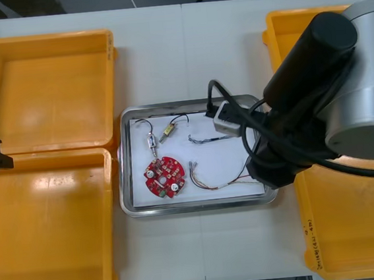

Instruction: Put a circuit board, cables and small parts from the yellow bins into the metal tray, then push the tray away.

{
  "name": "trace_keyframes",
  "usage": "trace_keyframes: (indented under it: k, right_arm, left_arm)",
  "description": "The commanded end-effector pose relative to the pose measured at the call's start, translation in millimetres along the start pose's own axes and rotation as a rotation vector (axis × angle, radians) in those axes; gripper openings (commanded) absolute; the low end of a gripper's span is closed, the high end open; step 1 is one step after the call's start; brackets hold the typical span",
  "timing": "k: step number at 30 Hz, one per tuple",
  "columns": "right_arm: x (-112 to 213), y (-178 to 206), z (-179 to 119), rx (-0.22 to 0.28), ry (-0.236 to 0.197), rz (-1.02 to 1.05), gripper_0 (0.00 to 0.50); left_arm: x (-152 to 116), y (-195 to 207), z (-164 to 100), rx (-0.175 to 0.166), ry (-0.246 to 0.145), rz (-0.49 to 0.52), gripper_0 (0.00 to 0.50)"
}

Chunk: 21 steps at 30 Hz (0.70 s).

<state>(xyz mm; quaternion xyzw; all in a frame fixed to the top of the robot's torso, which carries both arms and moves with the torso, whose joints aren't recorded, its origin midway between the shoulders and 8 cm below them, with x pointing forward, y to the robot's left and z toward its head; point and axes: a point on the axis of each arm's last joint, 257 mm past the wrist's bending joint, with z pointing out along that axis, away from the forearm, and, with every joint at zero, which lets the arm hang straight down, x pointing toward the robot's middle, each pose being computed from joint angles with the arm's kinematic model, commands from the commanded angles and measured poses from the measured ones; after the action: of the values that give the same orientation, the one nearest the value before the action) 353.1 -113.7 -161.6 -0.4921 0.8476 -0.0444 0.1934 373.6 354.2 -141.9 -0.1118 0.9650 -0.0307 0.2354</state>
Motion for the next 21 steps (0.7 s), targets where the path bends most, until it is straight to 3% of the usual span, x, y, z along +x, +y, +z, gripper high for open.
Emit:
trace_keyframes:
  k: [1,5,12,21]
  right_arm:
    - [-27.2,22.5,5.1,0.009,-0.017,-0.155,0.5]
    - [-39.4,30.2,13.9,-0.003,-0.024,-0.251,0.5]
    - [-66.8,45.8,27.4,-0.069,-0.031,-0.378,0.5]
    - [-82.6,62.1,47.6,-0.036,-0.036,-0.527,0.5]
  left_arm:
    - [-3.8,12.6,-13.6,-0.041,-0.026,0.12,0.5]
    - [-3.8,12.6,-13.6,-0.041,-0.026,0.12,0.5]
    - [-3.8,12.6,-13.6,-0.041,-0.026,0.12,0.5]
    - [-3.8,12.6,-13.6,-0.041,-0.026,0.12,0.5]
